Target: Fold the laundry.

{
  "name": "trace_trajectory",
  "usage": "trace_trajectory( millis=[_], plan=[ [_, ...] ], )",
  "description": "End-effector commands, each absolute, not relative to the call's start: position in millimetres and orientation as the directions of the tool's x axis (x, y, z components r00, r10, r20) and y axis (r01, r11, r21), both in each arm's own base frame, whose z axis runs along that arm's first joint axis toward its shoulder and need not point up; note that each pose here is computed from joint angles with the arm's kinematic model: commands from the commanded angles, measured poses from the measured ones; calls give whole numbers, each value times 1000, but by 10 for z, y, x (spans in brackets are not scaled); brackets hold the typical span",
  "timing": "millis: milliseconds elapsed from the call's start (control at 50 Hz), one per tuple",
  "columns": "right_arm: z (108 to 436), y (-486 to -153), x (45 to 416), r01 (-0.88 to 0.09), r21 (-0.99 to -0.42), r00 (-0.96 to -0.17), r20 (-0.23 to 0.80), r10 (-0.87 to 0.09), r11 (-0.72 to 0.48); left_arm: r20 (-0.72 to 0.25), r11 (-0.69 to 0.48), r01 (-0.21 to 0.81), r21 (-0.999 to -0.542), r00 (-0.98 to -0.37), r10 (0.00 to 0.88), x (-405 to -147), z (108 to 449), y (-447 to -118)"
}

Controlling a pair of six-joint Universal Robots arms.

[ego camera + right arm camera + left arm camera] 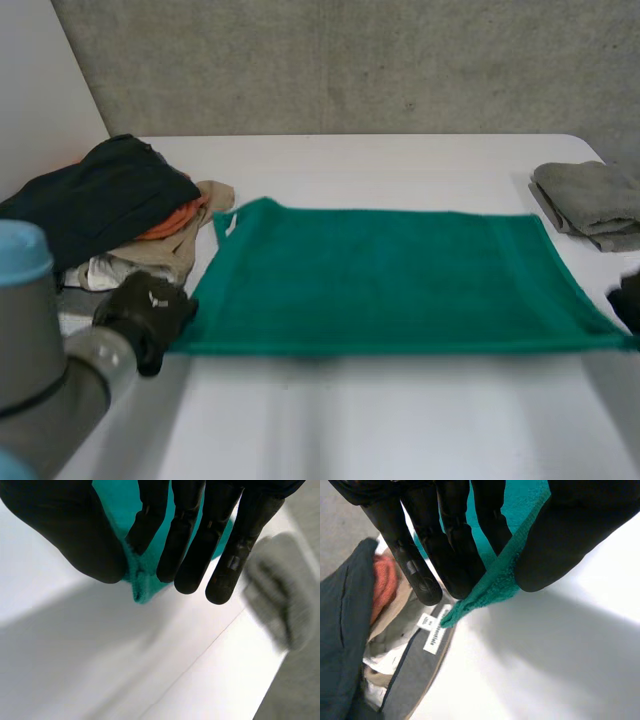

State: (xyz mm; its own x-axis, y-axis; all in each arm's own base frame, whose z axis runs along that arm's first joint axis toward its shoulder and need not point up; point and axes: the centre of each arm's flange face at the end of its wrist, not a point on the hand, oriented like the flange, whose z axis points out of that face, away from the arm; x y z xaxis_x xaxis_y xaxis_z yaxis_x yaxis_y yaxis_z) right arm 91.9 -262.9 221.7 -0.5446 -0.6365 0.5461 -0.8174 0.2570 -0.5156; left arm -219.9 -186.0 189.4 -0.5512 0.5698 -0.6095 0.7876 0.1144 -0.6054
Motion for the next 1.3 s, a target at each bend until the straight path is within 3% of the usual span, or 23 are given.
trace_trajectory(
  millis=[20, 220, 300, 360, 380, 440, 460, 520, 540, 620, 680, 820, 880, 1000, 1080, 1200, 1280, 1300],
  plan=[
    [2144, -2504, 823, -839, -459, -520, 519, -678, 292, -629, 37, 822, -568, -462, 625, -2292, 1831, -1587],
    [1860, -2954, 1036, -823, -519, -532, 559, -637, 231, -652, 6, 812, -584, -474, 591, -2636, 1482, -2205],
    [1970, -3195, 1209, -829, -534, -524, 635, -568, 168, -692, -55, 780, -624, -518, 502, -2820, 1561, -2630],
    [2189, -3415, 1299, -818, -565, -542, 699, -467, 103, -718, -152, 726, -670, -583, 381, -2974, 1857, -3017],
    [2376, -3566, 1352, -803, -594, -564, 729, -387, 50, -721, -215, 693, -688, -622, 304, -3033, 2071, -3219],
    [2714, -3795, 1408, -773, -633, -603, 755, -256, -46, -709, -331, 638, -695, -684, 172, -3103, 2446, -3506],
    [2976, -3915, 1438, -746, -654, -634, 755, -167, -126, -687, -418, 602, -681, -722, 79, -3135, 2722, -3664],
    [3508, -4084, 1473, -672, -673, -710, 705, 8, -310, -626, -556, 538, -633, -779, -41, -3169, 3166, -3816],
    [3604, -4108, 1472, -655, -670, -725, 688, 39, -348, -584, -631, 503, -591, -806, -95, -3188, 3413, -3848],
    [3987, -4178, 1445, -589, -621, -784, 595, 178, -517, -480, -742, 439, -507, -858, -180, -3183, 3863, -3850],
    [4095, -4175, 1432, -579, -593, -797, 556, 235, -560, -452, -755, 416, -508, -874, -178, -3145, 3924, -3859],
    [3845, -4169, 1451, -576, -644, -799, 575, 178, -504, -479, -682, 384, -622, -876, -56, -3085, 3502, -3805],
    [3584, -4151, 1468, -572, -686, -798, 591, 114, -450, -493, -632, 377, -677, -870, 9, -3051, 3247, -3688],
    [2879, -4002, 1508, -566, -773, -782, 614, -110, -287, -553, -492, 422, -761, -819, 153, -3041, 2490, -3436],
    [2444, -3813, 1540, -559, -814, -774, 580, -253, -157, -579, -408, 460, -789, -779, 241, -3049, 2056, -3220],
    [2063, -3531, 1549, -585, -811, -742, 542, -394, -12, -595, -311, 509, -803, -725, 348, -3006, 1616, -2850],
    [1899, -3378, 1394, -644, -759, -703, 539, -463, 95, -601, -264, 540, -799, -700, 387, -2911, 1573, -2604],
    [1871, -3291, 1320, -677, -723, -680, 539, -497, 142, -600, -238, 554, -797, -689, 406, -2845, 1600, -2483]
  ],
)
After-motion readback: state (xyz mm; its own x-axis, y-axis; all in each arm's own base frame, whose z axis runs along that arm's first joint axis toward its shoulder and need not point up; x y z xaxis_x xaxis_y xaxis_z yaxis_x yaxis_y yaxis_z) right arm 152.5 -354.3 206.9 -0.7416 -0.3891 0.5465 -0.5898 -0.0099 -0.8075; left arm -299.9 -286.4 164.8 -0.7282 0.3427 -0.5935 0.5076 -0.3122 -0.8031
